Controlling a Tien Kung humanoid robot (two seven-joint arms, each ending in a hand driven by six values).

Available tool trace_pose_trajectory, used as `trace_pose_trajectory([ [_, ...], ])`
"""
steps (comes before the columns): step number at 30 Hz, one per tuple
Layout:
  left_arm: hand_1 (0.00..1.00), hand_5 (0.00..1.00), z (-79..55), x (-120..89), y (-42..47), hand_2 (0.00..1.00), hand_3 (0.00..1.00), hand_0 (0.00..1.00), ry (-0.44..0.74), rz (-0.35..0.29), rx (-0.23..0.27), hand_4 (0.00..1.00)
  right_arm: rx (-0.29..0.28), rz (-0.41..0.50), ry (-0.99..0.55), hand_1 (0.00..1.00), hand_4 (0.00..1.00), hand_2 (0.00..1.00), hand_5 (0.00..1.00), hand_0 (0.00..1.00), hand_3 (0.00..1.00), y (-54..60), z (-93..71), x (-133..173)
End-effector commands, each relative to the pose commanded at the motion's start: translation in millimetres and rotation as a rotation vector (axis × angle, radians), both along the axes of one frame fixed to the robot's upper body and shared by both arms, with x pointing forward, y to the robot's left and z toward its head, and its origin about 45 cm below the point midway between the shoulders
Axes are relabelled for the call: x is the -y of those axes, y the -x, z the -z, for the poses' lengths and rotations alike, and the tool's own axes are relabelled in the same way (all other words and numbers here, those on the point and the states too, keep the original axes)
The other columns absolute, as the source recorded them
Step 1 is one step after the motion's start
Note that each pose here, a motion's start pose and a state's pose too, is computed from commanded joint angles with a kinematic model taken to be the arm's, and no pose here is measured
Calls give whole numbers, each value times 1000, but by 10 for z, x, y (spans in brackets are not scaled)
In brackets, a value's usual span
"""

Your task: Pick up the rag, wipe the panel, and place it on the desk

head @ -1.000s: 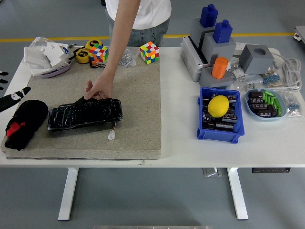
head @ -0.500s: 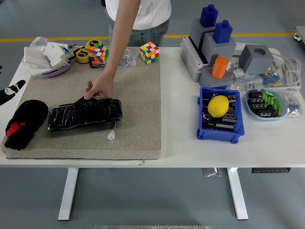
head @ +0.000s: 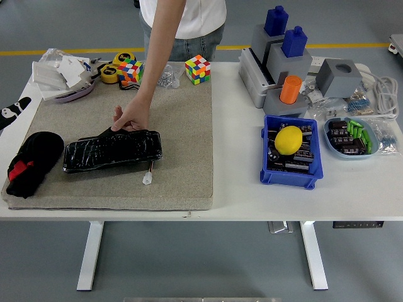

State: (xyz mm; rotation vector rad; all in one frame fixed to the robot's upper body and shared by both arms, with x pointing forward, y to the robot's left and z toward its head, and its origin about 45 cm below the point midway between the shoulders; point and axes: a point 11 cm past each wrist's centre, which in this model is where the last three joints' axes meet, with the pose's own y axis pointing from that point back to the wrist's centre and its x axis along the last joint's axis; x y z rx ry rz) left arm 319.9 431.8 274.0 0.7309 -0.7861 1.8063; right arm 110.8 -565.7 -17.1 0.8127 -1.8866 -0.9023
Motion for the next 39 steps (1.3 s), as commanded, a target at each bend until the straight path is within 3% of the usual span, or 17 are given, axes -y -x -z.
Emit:
trace_pose_trajectory([
  [5, 657, 654, -187, 95, 0, 700, 767, 454, -2, 53, 13, 998, -1, -8, 0, 632, 965, 695, 587, 758, 595, -8, -1, -5],
  [9, 657, 654, -263, 165, -6, 700, 767, 454, -4, 99, -46, 998, 2, -16, 2, 632, 965, 695, 587, 758, 595, -38, -14, -3],
  [14, 656, 621, -376, 212, 29, 699, 768, 457, -11, 140, -80, 998, 3, -23, 8, 631, 965, 696, 587, 758, 595, -67, -42, 20],
  [16, 656, 621, -373, 208, 47, 699, 768, 457, 1, 144, -97, 998, 2, -22, 9, 631, 965, 696, 587, 758, 595, -66, -45, 28],
  [17, 656, 565, -366, 200, 52, 698, 764, 457, 9, 144, -104, 997, 2, -21, 8, 630, 966, 696, 588, 758, 595, -64, -45, 30],
  [22, 656, 565, -328, 103, 84, 698, 764, 457, 75, 127, -139, 997, -5, -20, 7, 630, 966, 696, 588, 758, 595, -37, -37, 36],
  [23, 655, 461, -324, 80, 85, 696, 762, 466, 93, 122, -145, 954, -5, -18, 6, 631, 966, 696, 588, 758, 595, -33, -34, 35],
  [28, 655, 461, -359, -30, 54, 696, 762, 466, 153, 110, -158, 954, 5, -20, 5, 631, 966, 696, 588, 758, 595, -70, -33, 15],
  [33, 657, 449, -448, -50, 14, 695, 761, 490, 109, 116, -166, 950, 17, -19, 5, 631, 966, 696, 587, 758, 595, -111, -41, 3],
  [39, 660, 430, -399, -76, 7, 695, 760, 504, 169, 107, -189, 944, 27, -9, 0, 631, 966, 696, 587, 758, 595, -111, -37, -7],
])
